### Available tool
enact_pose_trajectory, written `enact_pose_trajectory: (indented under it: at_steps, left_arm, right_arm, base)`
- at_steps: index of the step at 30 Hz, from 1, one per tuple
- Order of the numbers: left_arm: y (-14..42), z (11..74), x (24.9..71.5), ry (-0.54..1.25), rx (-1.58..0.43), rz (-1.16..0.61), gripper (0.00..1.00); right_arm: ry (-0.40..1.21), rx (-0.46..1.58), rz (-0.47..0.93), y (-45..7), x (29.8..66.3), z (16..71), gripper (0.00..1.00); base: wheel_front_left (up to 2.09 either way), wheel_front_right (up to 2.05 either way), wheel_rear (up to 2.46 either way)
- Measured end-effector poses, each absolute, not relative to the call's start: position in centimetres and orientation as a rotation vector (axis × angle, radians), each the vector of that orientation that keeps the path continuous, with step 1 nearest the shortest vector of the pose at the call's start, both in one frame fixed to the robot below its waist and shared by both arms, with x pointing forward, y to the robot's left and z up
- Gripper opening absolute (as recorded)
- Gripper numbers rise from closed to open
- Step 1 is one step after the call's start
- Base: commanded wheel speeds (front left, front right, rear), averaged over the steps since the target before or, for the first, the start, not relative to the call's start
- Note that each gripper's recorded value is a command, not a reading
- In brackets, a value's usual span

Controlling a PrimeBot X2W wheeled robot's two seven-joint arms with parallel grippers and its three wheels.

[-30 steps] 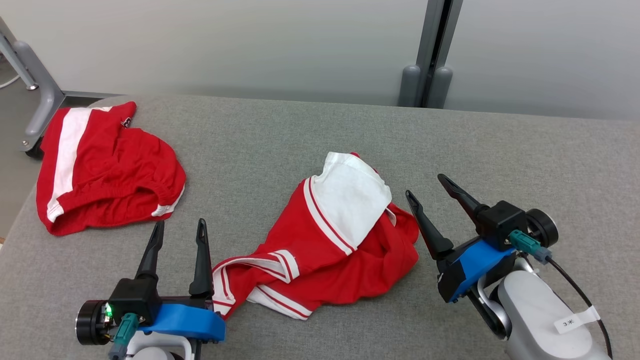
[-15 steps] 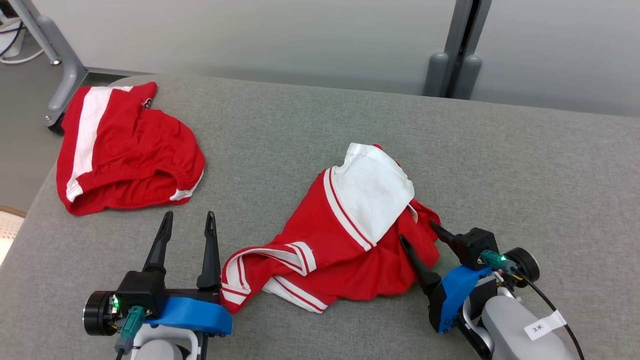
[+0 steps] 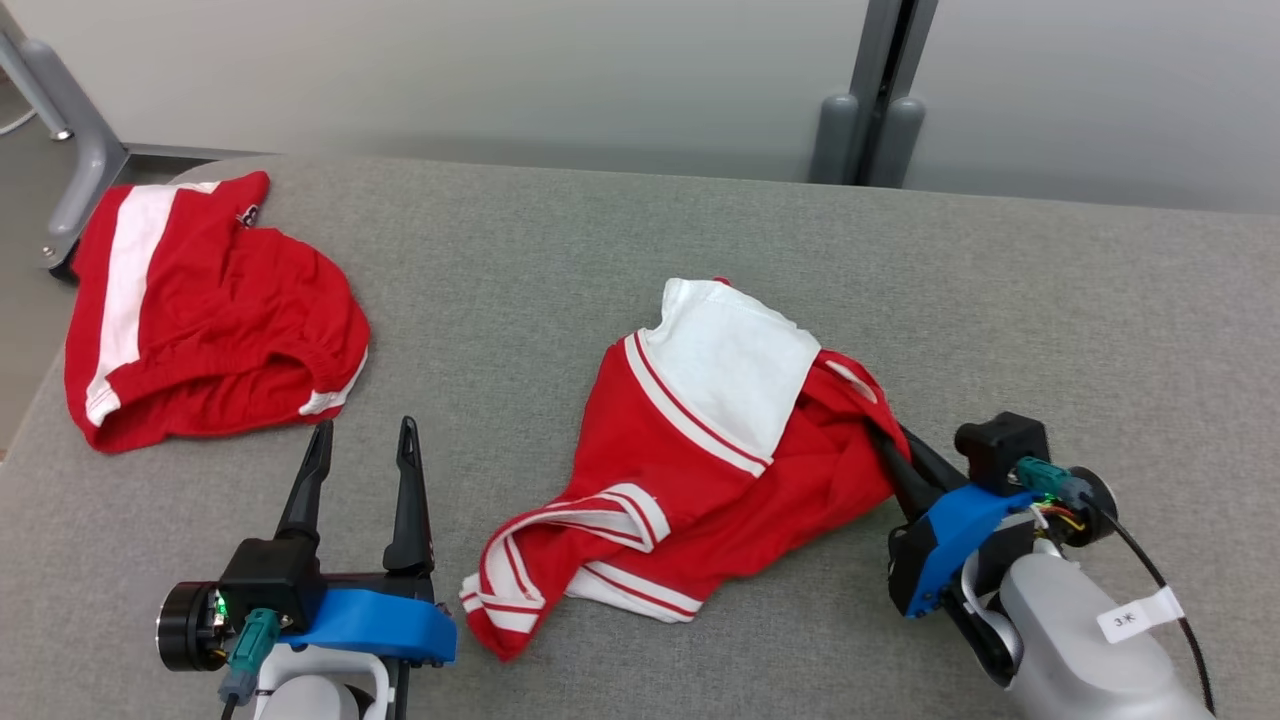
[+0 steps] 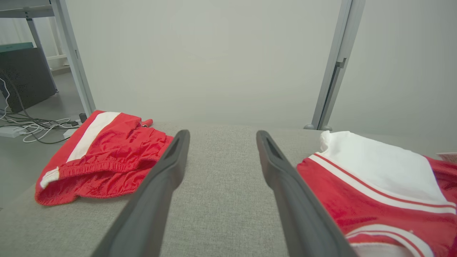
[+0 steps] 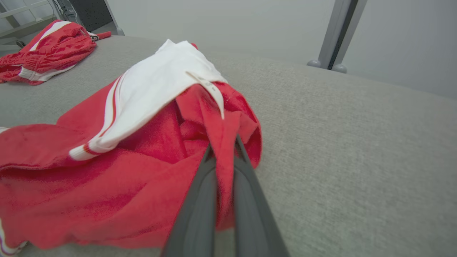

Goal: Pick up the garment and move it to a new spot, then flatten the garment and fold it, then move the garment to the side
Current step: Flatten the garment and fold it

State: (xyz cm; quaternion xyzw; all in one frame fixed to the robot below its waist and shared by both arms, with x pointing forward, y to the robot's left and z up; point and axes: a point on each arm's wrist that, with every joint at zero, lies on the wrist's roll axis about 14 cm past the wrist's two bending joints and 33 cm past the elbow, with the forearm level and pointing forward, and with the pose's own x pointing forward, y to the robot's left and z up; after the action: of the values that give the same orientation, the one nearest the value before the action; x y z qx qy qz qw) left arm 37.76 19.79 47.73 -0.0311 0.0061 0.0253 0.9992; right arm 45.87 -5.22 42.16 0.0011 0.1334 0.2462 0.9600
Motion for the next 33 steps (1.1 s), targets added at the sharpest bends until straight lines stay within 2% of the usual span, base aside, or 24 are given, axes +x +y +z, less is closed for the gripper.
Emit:
enact_pose_trajectory:
  at_steps: [11, 19, 21, 22, 28, 33]
  left_arm:
    - [17.0, 48.0, 38.7, 0.002, -0.085, -0.023, 1.00]
    - [16.0, 47.9, 39.3, 0.004, -0.088, -0.051, 1.00]
    - [15.8, 47.9, 39.4, 0.005, -0.089, -0.058, 1.00]
    - [15.7, 47.8, 39.4, 0.005, -0.088, -0.061, 1.00]
    - [15.4, 47.9, 39.4, 0.003, -0.088, -0.072, 1.00]
    - [15.7, 48.3, 39.1, -0.006, -0.083, -0.068, 1.00]
  right_arm:
    - [0.179, 0.135, 0.237, -14.6, 43.0, 43.8, 0.00]
    - [0.210, 0.180, 0.047, -20.5, 38.8, 42.0, 0.00]
    - [0.216, 0.168, 0.026, -21.3, 38.2, 41.8, 0.83]
    - [0.209, 0.167, 0.018, -21.4, 38.1, 41.9, 1.00]
    - [0.101, 0.091, 0.033, -21.4, 39.1, 45.2, 1.00]
    - [0.030, 0.104, 0.091, -18.5, 39.7, 47.4, 1.00]
  base:
    - [0.00, 0.00, 0.00]
    - [0.00, 0.00, 0.00]
    - [0.00, 0.00, 0.00]
    - [0.00, 0.00, 0.00]
    - [0.00, 0.00, 0.00]
    - [0.00, 0.00, 0.00]
